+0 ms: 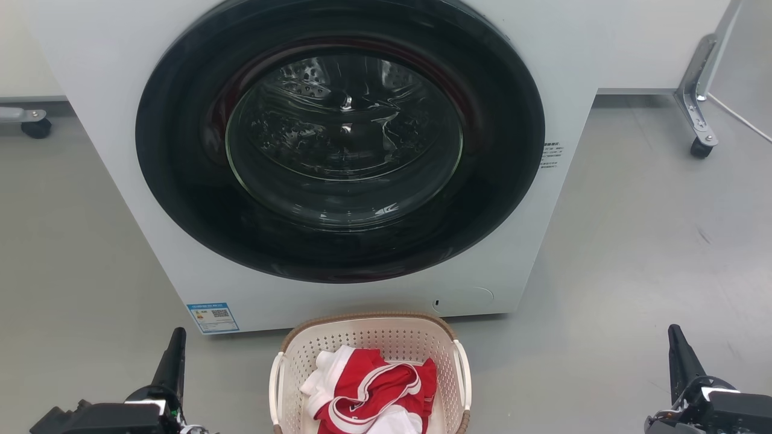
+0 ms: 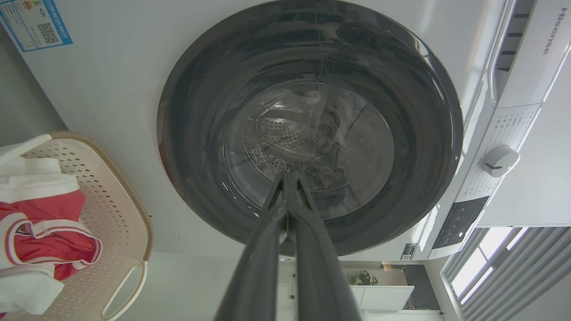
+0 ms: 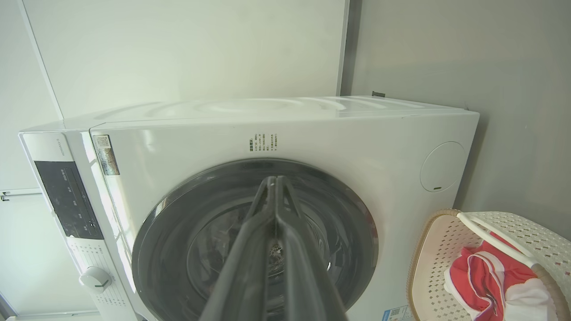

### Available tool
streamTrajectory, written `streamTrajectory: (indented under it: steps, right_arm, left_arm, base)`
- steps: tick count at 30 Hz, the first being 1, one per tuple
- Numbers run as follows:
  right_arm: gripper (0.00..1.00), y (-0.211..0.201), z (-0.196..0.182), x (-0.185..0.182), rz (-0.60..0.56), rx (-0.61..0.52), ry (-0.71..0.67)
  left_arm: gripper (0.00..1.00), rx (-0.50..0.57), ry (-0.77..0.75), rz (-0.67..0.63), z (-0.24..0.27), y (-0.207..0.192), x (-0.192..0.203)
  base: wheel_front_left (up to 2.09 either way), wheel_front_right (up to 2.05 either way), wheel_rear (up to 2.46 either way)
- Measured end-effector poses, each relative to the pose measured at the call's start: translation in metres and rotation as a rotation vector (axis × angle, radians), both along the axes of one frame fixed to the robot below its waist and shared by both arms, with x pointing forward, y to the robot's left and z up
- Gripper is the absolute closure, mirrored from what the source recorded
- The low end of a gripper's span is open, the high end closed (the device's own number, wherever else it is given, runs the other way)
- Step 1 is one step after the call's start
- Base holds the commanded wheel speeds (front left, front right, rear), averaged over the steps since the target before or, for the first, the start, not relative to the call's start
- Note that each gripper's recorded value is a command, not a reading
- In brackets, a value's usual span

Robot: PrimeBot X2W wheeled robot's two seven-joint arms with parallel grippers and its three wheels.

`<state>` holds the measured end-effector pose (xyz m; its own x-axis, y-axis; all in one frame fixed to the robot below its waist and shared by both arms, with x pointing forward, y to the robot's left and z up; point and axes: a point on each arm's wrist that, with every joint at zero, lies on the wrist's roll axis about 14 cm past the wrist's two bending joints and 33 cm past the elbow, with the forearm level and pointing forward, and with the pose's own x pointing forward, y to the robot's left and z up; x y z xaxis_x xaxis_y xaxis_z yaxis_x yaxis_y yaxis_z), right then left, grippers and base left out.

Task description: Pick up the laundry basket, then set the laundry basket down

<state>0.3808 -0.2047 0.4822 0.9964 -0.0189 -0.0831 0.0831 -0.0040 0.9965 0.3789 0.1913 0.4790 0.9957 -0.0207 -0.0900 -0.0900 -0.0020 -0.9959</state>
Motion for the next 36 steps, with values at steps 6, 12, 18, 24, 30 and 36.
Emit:
streamTrajectory:
  steps: [6, 12, 18, 24, 30, 36]
  right_arm:
    - [1.0, 0.0, 0.0, 0.0, 0.0, 0.0, 0.0]
    - [1.0, 0.0, 0.0, 0.0, 0.0, 0.001, 0.0]
    - [1.0, 0.0001, 0.0, 0.0, 0.0, 0.001, 0.0]
    - [1.0, 0.0001, 0.0, 0.0, 0.0, 0.001, 0.0]
    - [1.0, 0.0001, 0.0, 0.0, 0.0, 0.001, 0.0]
    - [1.0, 0.0001, -0.0001, 0.0, 0.0, 0.001, 0.0]
  left_arm:
    - [1.0, 0.0, 0.0, 0.0, 0.0, 0.0, 0.0]
    - [1.0, 0.0, 0.0, 0.0, 0.0, 0.0, 0.0]
    - [1.0, 0.0, 0.0, 0.0, 0.0, 0.0, 0.0]
    - [1.0, 0.0, 0.0, 0.0, 0.0, 0.0, 0.0]
    - [1.0, 0.0, 0.0, 0.0, 0.0, 0.0, 0.0]
    - [1.0, 0.0, 0.0, 0.0, 0.0, 0.0, 0.0]
  base:
    - [0.0, 0.0, 0.0]
    - [0.0, 0.0, 0.0]
    - [0.0, 0.0, 0.0]
    - [0.0, 0.0, 0.0]
    - [0.0, 0.0, 0.0]
    - [0.0, 0.0, 0.0]
